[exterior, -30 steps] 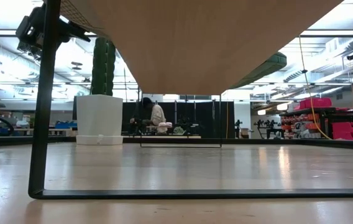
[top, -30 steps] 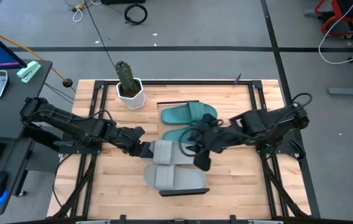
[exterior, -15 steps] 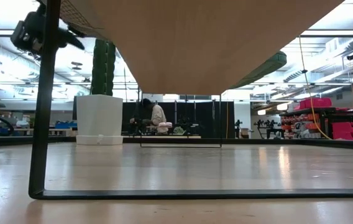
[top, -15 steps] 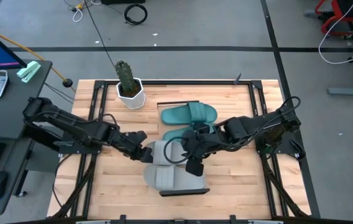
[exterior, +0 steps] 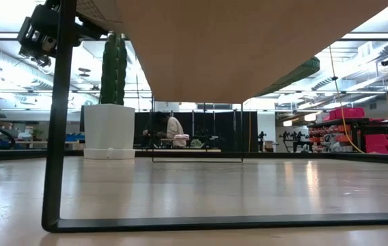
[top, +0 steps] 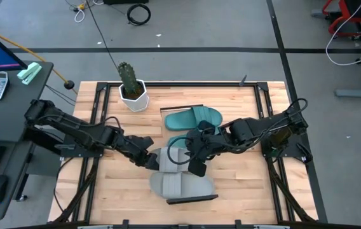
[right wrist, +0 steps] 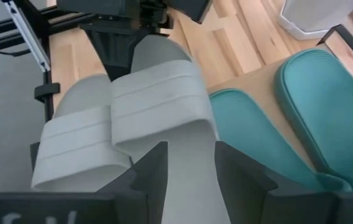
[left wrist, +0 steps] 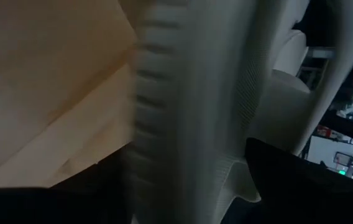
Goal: Pick and place slides into the shelf
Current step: Put the gray slide on the shelf, then adjust the slides on the shelf
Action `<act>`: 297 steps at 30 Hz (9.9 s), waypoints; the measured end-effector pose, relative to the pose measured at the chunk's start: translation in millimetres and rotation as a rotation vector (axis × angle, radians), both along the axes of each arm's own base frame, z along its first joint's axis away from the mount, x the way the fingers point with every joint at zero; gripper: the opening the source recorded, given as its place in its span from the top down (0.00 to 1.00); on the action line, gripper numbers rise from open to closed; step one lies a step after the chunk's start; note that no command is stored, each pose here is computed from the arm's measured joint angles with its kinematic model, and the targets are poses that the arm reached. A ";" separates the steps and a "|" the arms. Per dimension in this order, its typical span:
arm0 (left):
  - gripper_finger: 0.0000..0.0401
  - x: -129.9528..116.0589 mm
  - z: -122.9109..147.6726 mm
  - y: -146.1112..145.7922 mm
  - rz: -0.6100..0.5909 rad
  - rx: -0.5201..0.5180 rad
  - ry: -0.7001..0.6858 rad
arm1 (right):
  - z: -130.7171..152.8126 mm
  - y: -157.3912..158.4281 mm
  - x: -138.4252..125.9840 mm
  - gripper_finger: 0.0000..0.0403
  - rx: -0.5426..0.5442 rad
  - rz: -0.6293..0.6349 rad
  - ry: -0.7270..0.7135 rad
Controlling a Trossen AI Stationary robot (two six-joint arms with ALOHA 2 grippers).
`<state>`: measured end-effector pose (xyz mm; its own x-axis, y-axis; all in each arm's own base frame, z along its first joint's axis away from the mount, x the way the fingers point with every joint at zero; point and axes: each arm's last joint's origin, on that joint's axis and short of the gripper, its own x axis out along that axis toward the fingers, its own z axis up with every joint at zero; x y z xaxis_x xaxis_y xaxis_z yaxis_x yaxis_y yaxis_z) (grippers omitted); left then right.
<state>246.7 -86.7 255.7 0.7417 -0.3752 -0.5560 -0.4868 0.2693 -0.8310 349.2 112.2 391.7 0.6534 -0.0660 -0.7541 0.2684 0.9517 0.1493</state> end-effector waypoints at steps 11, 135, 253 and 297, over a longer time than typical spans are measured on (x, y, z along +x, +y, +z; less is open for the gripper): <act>0.29 -2.0 -2.4 -0.5 -0.033 -0.017 0.037 | -0.2 -4.3 0.5 0.65 -0.005 -0.015 0.005; 0.29 4.8 0.1 -3.8 -0.152 -0.038 -0.042 | -131.7 -77.1 -130.2 0.73 0.692 -0.775 -0.355; 0.01 4.2 -4.6 -42.5 -0.149 0.071 0.023 | -136.4 -37.8 -126.0 0.98 0.679 -0.887 -0.560; 0.82 -46.1 37.0 35.0 0.344 0.547 -0.002 | -136.8 -37.2 -125.9 0.98 0.691 -0.872 -0.540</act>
